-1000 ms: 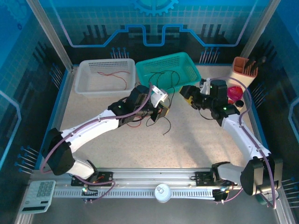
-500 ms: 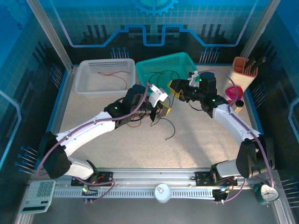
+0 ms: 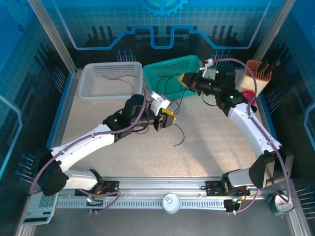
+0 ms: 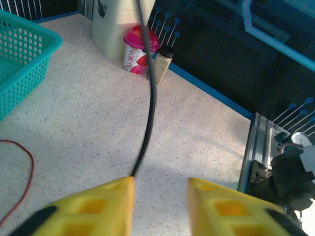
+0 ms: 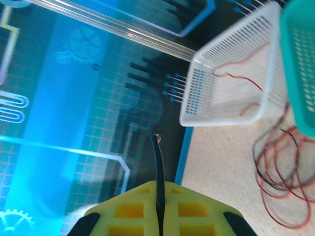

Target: Untangle the cables

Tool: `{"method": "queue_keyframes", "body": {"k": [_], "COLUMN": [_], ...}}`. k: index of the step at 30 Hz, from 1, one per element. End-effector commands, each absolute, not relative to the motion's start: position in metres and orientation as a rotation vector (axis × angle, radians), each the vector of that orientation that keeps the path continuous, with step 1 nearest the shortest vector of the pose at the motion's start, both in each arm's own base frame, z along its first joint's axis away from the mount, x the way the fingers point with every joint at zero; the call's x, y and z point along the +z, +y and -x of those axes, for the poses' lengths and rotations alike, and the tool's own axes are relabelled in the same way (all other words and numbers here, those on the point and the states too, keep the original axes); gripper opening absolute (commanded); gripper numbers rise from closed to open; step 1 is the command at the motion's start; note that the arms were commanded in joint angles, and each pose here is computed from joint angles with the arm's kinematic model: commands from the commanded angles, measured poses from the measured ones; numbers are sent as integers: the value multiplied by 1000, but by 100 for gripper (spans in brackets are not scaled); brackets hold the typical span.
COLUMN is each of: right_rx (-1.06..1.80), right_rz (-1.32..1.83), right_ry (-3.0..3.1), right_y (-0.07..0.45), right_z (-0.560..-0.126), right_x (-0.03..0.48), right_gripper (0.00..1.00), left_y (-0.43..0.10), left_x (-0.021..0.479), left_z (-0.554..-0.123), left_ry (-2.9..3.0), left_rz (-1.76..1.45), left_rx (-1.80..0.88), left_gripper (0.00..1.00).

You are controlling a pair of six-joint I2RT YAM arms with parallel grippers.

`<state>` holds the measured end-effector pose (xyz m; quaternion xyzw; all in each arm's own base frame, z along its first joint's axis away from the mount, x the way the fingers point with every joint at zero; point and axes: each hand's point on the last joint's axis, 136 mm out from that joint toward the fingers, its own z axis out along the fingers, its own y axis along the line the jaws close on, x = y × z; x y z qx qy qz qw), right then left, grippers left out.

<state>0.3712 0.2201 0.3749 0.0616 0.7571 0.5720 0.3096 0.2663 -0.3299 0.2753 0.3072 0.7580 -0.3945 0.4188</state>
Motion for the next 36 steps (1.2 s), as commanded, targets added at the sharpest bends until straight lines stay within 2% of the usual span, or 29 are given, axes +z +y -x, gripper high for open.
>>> {"method": "queue_keyframes", "body": {"k": [1,6,9,13,22,29,35,36], "right_rx": [1499,1475,1443,1445,1479,1415,1384,1385], "right_rz": [-41,24,32,36,-15,-6,-6,-10], "right_ry": [1890,1806,1729,1650,1447,1386,1311,1297], "right_y": [224,229,223,217,191,177,161,157], "right_z": [-351,-345,-349,-362,-405,-421,-456,-464], "right_x": [433,478,503,533,580,603,611,610], "right_gripper": [0,0,0,0,0,0,0,0], "left_y": [-329,-327,-323,-314,-293,-273,-266,-266], "left_x": [281,291,296,302,300,303,306,305], "left_z": [-264,-271,-277,-281,-281,-279,-277,-277], "left_ry": [1882,1851,1833,1802,1802,1781,1775,1778], "left_rz": [-742,-700,-655,-591,-508,-425,-389,-385], "left_rx": [-1012,-995,-967,-946,-928,-912,-919,-919], "left_gripper": [38,38,28,28,52,81,99,99]}}
